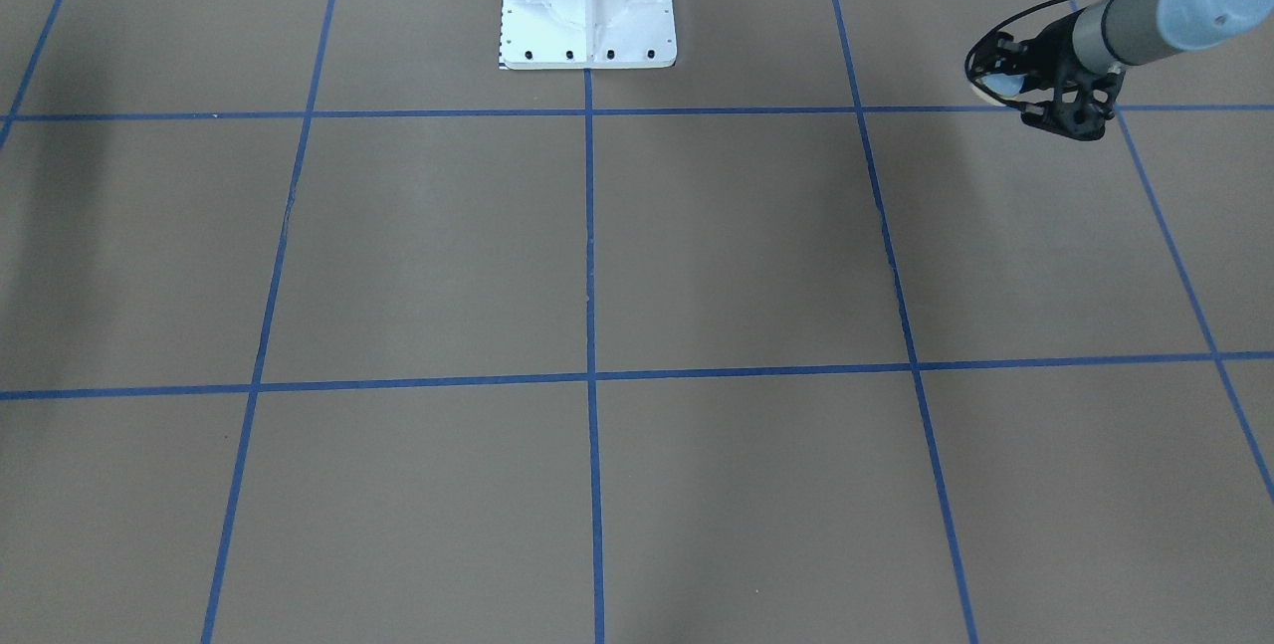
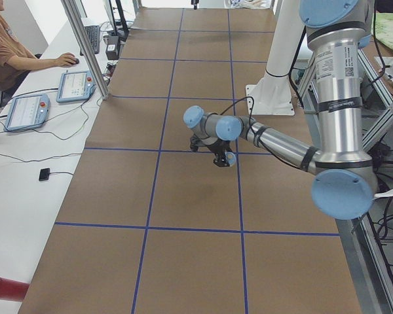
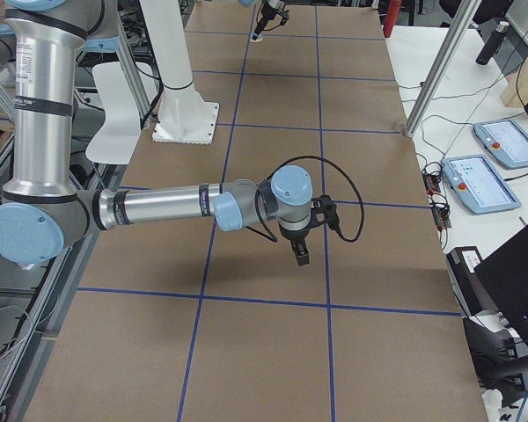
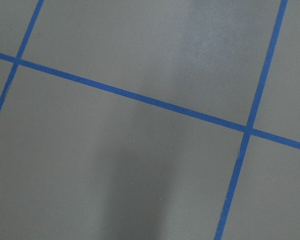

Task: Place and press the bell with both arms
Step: 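Carry the bell with the left gripper toward the table centre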

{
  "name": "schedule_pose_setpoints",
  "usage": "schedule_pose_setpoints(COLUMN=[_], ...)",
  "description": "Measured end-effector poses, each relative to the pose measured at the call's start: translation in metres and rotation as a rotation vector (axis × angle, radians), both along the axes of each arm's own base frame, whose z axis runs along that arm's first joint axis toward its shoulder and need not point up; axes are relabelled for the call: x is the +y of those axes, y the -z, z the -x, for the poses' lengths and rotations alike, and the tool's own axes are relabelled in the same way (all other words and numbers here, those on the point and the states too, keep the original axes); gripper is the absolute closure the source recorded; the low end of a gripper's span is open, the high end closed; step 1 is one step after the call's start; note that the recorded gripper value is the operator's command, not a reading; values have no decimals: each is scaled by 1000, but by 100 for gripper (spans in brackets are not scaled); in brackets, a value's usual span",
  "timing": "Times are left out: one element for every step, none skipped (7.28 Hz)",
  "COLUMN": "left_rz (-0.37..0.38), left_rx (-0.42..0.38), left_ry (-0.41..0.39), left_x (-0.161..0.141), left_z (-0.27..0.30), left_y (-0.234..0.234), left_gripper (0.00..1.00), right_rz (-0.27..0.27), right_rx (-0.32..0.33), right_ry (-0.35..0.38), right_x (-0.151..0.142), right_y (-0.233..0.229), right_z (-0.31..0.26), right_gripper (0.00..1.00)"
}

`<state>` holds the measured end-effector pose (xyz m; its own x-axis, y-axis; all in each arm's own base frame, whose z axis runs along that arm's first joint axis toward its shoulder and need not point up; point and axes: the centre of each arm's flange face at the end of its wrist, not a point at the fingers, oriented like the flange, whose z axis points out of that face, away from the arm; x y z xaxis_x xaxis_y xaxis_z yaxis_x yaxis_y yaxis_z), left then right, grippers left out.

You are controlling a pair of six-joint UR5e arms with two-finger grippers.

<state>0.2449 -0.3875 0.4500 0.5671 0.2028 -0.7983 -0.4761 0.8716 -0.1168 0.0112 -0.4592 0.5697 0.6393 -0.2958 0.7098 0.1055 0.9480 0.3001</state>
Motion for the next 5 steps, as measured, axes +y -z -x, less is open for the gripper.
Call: schedule_pose_setpoints(left_rz=[-2, 10, 30, 54, 80], left_rx=[-16, -26, -35, -47, -69], left_ry=[31, 60, 71, 77, 91], left_x=[-38, -66, -88, -111, -133], left_z=[-31, -66, -111, -159, -210], left_y=[59, 110, 156, 198, 236], left_gripper=[94, 94, 94, 93, 89], right_rz=[-1, 1, 2, 4, 5], right_rx=[0, -1, 0, 0, -1], right_ry=[0, 1, 1, 0, 0], right_x=[-1, -1, -2, -3, -3], right_y=[0, 0, -1, -2, -2], right_z=[0, 0, 0, 1, 1], right_gripper=[0, 0, 0, 0, 0])
